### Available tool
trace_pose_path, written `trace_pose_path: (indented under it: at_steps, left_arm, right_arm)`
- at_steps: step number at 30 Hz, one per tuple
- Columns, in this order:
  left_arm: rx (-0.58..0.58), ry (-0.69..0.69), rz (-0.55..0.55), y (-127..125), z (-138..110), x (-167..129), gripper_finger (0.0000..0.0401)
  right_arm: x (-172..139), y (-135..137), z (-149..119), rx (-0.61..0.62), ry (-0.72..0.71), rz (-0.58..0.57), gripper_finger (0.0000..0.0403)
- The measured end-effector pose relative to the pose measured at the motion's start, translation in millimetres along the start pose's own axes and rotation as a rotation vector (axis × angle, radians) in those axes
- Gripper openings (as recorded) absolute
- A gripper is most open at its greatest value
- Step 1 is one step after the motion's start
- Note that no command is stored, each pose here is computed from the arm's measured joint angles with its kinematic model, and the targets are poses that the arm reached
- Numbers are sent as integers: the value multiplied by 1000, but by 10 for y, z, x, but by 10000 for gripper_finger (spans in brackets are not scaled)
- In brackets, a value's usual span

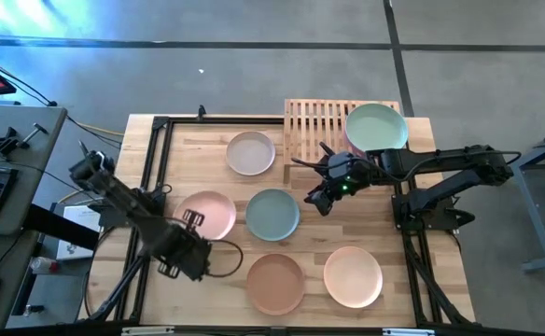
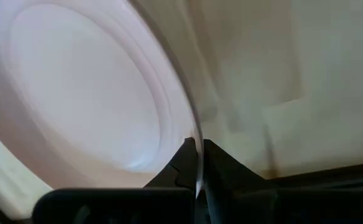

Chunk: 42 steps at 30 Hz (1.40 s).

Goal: Place and stack plates onto a shelf
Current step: Stack the light brown plate on the green plate on the shelf

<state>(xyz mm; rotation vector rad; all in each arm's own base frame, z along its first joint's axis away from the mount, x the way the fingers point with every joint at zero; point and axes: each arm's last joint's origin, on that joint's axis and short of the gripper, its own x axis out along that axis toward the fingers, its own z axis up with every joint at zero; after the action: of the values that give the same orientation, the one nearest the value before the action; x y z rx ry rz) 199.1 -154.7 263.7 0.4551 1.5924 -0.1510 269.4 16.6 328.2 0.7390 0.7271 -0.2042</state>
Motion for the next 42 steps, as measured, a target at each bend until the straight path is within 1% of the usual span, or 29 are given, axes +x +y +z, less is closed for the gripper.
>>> trace_pose_path:
  at_steps: [5,11,14,17,21,23,25,28,31,33,36,38,42]
  left_arm:
    - [76,5,56,234,-58,-49,0]
    - [189,35,157,467,-61,-38,0]
    - [222,54,227,586,-53,-25,0]
    - [263,76,278,696,-47,-12,0]
    - [358,122,339,839,-48,4,0]
    - [406,147,369,912,-49,11,0]
    - [439,170,396,987,-48,20,0]
    - [458,190,421,1100,-43,36,0]
    - [454,175,421,1211,-60,28,0]
    - [440,150,427,1283,-81,5,0]
    - [411,103,449,1394,-127,-47,0]
    - [400,72,466,1461,-156,-83,0]
    - [437,42,500,1560,-220,-152,0]
  right_arm:
    - [-8,25,116,-1,-107,40,129]
    - [-48,93,297,-91,-277,128,129]
    - [-77,113,378,-138,-342,172,129]
    - [-109,108,464,-154,-401,207,129]
    - [-167,75,602,-146,-499,240,129]
    - [-200,63,665,-185,-555,245,129]
    - [-230,47,722,-229,-606,243,129]
    - [-283,11,810,-243,-678,247,129]
    - [-353,-26,897,-244,-714,230,129]
    - [-437,-19,967,-275,-743,210,129]
    - [-564,-9,1056,-312,-776,151,129]
    - [-653,-12,1111,-311,-778,110,129]
    - [-821,-33,1192,-296,-768,24,129]
